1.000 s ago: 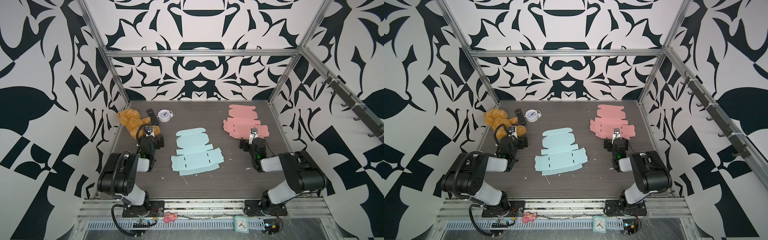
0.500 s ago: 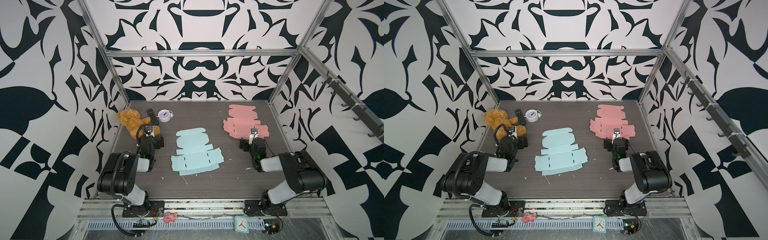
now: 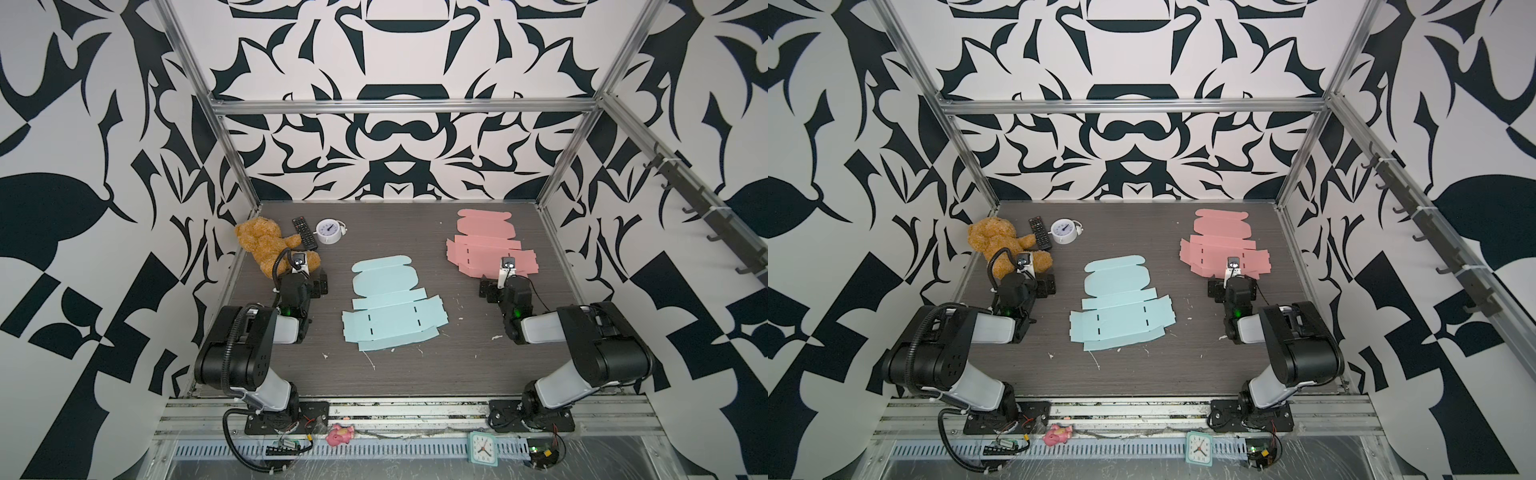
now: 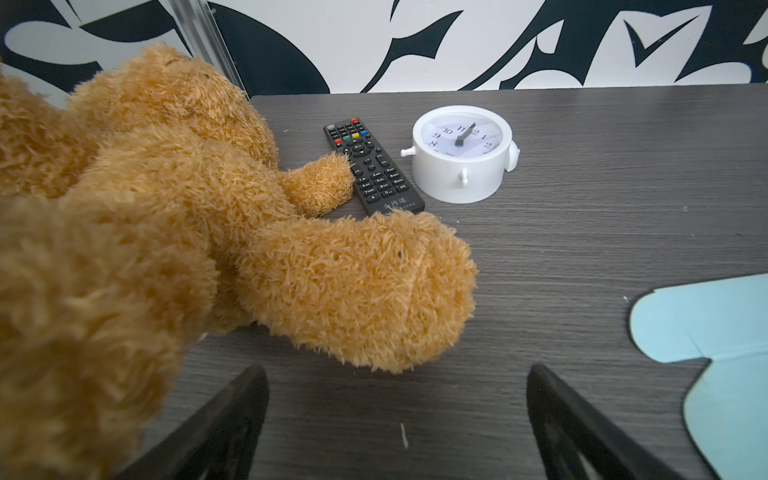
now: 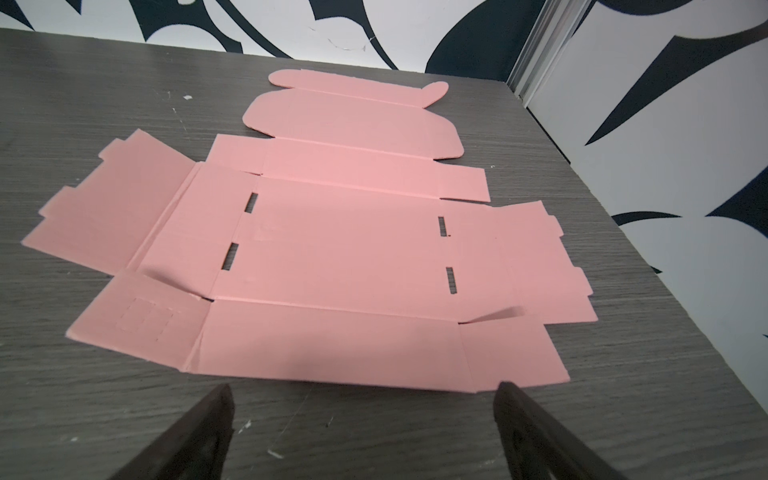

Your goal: Fold the paper box

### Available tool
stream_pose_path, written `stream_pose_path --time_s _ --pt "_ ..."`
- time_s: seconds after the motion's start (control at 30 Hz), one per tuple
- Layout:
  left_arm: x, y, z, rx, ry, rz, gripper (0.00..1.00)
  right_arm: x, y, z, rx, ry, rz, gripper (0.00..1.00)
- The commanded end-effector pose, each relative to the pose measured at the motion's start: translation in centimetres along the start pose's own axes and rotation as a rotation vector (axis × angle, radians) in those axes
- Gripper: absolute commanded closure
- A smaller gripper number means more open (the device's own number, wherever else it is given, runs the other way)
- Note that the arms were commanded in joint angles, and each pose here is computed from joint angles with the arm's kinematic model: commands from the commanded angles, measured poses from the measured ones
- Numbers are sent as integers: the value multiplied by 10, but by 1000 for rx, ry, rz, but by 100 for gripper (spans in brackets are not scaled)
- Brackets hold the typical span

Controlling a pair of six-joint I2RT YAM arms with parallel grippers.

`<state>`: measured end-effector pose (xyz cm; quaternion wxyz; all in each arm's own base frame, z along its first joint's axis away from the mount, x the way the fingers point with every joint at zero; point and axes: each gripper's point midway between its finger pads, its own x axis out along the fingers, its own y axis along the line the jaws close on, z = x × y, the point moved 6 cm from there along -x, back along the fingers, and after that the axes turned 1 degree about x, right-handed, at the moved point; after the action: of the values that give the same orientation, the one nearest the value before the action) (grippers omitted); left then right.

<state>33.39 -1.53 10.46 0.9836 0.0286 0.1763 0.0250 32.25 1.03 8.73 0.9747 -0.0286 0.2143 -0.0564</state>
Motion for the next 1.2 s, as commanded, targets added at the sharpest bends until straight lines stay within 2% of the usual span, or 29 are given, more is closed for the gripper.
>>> stream_pose_path --time_s 0.0,0.63,0.8,0.93,1.17 --pt "1 1 4 -8 -23 -1 1 2 0 17 12 -54 5 0" --pt "1 0 5 -3 -22 -7 1 1 0 17 10 -56 3 0" --pt "-4 1 4 -7 -51 -5 1 -1 6 16 -6 -64 62 0" --pt "-9 3 6 -14 -64 0 1 -14 4 20 0 -124 70 0" --pt "-17 1 18 1 -69 -29 1 -28 2 40 7 -125 77 0"
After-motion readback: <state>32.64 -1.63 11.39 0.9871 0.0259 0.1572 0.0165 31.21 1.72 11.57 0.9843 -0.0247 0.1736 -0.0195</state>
